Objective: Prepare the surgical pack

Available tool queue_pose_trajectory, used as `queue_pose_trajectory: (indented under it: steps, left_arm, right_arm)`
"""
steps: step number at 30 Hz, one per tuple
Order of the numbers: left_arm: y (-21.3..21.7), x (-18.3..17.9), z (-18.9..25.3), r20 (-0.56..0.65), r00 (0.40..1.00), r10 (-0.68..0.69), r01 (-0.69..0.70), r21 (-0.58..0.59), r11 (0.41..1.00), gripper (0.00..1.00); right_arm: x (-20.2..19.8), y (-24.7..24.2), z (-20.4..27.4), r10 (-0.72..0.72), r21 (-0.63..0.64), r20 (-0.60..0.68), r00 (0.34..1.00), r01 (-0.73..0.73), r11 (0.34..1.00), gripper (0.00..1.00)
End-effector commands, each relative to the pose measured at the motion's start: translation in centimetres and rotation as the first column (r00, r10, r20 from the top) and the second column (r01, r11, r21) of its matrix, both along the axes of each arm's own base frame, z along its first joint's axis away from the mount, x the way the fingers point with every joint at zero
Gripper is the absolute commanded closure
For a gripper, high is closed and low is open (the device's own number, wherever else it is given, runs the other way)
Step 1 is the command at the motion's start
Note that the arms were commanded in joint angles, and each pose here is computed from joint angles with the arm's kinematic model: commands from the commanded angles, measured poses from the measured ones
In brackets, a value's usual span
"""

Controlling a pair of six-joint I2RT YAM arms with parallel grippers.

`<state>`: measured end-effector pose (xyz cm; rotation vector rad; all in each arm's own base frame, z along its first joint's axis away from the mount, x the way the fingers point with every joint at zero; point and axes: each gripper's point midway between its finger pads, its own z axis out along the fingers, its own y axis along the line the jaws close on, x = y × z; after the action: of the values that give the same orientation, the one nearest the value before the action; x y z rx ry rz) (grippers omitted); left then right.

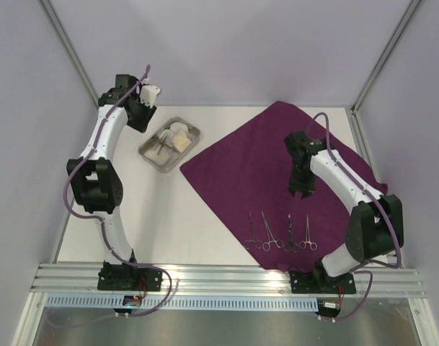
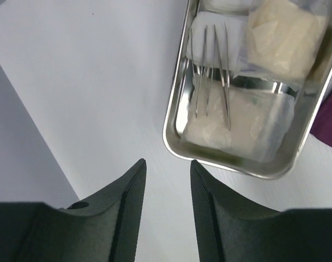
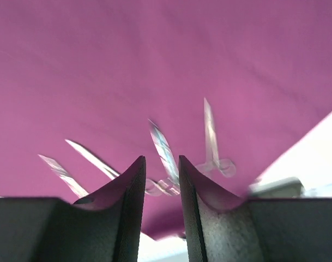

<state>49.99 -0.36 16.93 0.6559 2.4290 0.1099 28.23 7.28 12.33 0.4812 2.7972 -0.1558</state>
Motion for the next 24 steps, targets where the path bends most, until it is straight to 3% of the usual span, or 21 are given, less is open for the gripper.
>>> queue_pose_trajectory:
  steps: [1,6,9,16,24]
  left_arm:
    - [0.6,-4.3,3.3,-0.054,0.996,0.066,-0.067,-0.007,0.998,0.51]
    - [-0.2,-8.1,3.9,-0.127,0.991,0.050,-0.057,-0.047,0.997,0.42]
    - [-0.7,-9.7,4.1,-0.144,0.989,0.043,-0.055,-0.080,0.995,0.35]
    - [-1.8,-12.1,4.1,-0.172,0.984,0.040,-0.065,-0.145,0.987,0.34]
    - [-2.1,-13.1,3.6,-0.187,0.982,0.030,-0.060,-0.155,0.986,0.34]
  right_arm:
    - [-5.7,-1.3,-1.6,0.053,-0.012,-0.166,0.985,-0.055,0.998,0.67]
    - [-7.0,2.2,-3.1,0.176,0.132,-0.146,0.973,-0.157,0.979,0.68]
    - [-6.6,4.4,-3.1,0.288,0.155,-0.086,0.954,-0.272,0.950,0.62]
    - [-6.5,11.5,-4.4,0.481,0.172,-0.053,0.875,-0.466,0.868,0.56]
    - [-7.4,15.4,-7.4,0.525,0.178,-0.115,0.843,-0.503,0.846,0.55]
